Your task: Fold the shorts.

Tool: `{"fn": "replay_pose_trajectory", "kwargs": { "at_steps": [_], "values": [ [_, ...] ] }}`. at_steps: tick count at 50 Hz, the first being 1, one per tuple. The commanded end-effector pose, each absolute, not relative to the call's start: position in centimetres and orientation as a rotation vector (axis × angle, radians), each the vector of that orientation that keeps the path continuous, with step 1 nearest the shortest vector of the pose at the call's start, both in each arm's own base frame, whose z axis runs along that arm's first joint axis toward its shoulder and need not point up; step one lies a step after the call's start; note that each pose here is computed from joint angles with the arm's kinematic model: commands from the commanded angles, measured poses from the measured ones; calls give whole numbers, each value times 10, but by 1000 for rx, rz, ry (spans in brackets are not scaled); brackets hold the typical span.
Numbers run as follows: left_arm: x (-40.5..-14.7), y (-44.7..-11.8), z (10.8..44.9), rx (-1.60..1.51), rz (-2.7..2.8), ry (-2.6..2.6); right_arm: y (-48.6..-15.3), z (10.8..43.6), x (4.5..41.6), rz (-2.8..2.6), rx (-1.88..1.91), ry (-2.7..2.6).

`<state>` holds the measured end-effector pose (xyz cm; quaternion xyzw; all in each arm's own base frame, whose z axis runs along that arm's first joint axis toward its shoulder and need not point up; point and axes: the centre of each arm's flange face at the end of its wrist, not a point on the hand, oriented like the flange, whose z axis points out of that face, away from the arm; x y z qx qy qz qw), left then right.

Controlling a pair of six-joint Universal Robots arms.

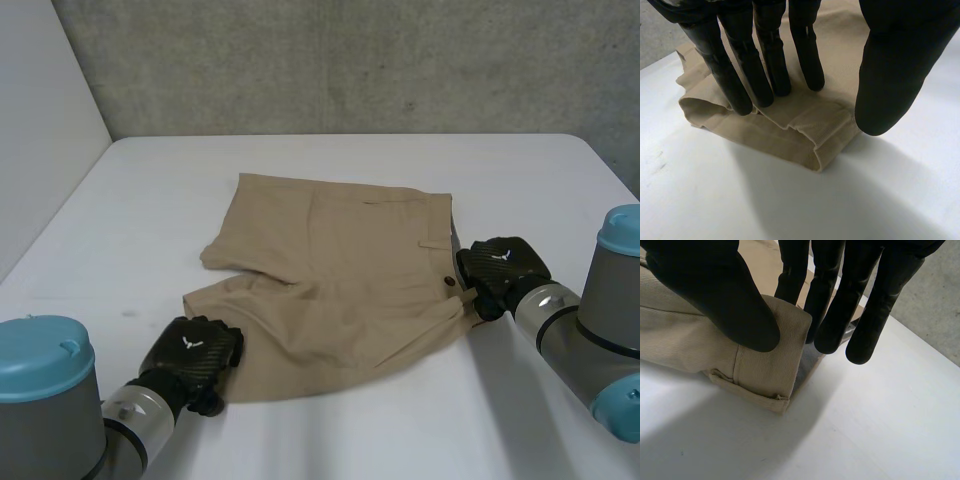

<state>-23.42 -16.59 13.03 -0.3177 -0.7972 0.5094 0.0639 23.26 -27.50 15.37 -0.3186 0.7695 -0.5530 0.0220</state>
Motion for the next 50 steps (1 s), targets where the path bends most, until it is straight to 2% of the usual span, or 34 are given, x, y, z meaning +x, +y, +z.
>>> {"fn": "replay_pose_trajectory", "kwargs": {
  "at_steps": [1,17,26,29,36,40,50],
  "values": [
    [-234,-166,129,-993,1542,-2409,-275,153,233,-1712,-988,2384],
    [-236,-183,123,-954,1624,-2384,-275,154,232,-1714,-987,2383],
    [-231,-184,167,-868,1808,-2295,-270,155,233,-1701,-1023,2386],
    [-228,-174,177,-881,1784,-2302,-265,156,232,-1673,-1054,2397],
    [-211,-134,179,-984,1385,-2541,-234,170,225,-1506,-1393,2443],
    [-202,-116,193,-1011,1229,-2615,-216,177,218,-1383,-1557,2462],
    [-196,-76,265,-1015,1354,-2389,-171,220,200,-1333,-1783,2406]
  ]
}}
